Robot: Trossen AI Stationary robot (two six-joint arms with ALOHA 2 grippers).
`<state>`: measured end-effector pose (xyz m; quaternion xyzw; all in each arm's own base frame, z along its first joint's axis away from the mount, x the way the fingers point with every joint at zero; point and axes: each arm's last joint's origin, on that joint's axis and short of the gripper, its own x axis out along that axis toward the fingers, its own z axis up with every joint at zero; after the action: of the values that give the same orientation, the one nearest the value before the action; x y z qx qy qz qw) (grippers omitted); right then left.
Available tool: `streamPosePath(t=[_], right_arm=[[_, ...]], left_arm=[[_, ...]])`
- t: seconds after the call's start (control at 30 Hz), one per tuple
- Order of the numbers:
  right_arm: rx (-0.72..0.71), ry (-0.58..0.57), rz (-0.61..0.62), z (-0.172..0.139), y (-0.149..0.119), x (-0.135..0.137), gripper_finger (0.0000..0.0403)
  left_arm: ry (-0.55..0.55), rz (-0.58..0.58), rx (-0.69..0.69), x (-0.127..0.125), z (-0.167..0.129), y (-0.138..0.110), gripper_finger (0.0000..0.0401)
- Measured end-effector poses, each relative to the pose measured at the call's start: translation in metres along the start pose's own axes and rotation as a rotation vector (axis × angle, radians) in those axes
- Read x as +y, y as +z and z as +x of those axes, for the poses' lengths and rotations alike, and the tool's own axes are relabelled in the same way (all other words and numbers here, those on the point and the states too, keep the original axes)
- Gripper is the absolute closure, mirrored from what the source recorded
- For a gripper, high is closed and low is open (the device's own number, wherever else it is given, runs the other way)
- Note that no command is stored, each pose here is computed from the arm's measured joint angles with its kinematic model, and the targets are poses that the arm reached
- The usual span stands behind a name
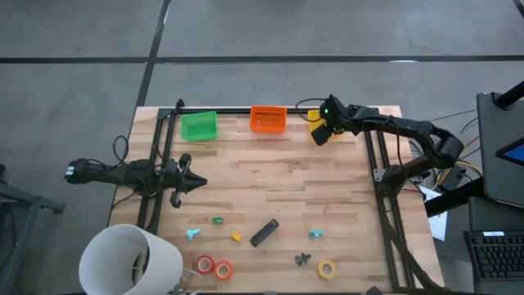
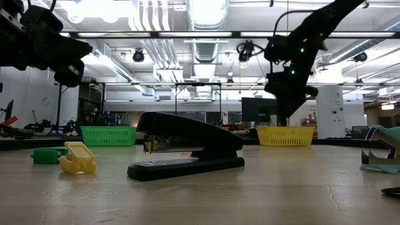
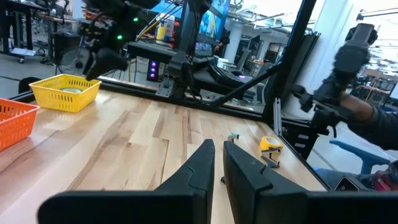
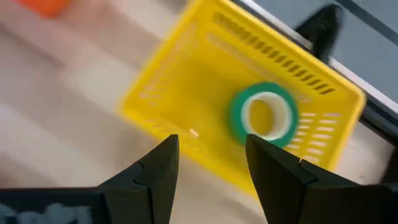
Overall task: Pick and place Stapler, Stapler remover, tape
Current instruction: Put the yellow tape into the yellow bin
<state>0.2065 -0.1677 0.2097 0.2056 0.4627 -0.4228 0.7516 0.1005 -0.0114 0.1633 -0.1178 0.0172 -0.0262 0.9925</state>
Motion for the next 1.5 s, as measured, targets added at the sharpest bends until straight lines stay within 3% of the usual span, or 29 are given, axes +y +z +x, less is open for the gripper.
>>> streamPosePath(t=[0.23,0.6,0.83,1.17,1.5], right_arm=[[-0.044,0.130,-0.102,-0.027,-0.021,0.043,0.0220],[-0.084,0.350,-0.358,-0.072,-0.076,0.110,0.0220],[-0.015,0.538,-0.523,-0.096,-0.115,0.139,0.0220],[0.200,0.748,-0.544,-0.127,-0.168,0.159,0.0220],[0.315,0.731,-0.460,-0.144,-0.214,0.170,0.0220]], left_arm=[[0.000,0.000,0.000,0.000,0.000,0.000,0.0364],[0.000,0.000,0.000,0.000,0.000,0.000,0.0364],[0.000,0.000,0.000,0.000,0.000,0.000,0.0364],[0.000,0.000,0.000,0.000,0.000,0.000,0.0364],[0.000,0.000,0.000,0.000,0.000,0.000,0.0364]])
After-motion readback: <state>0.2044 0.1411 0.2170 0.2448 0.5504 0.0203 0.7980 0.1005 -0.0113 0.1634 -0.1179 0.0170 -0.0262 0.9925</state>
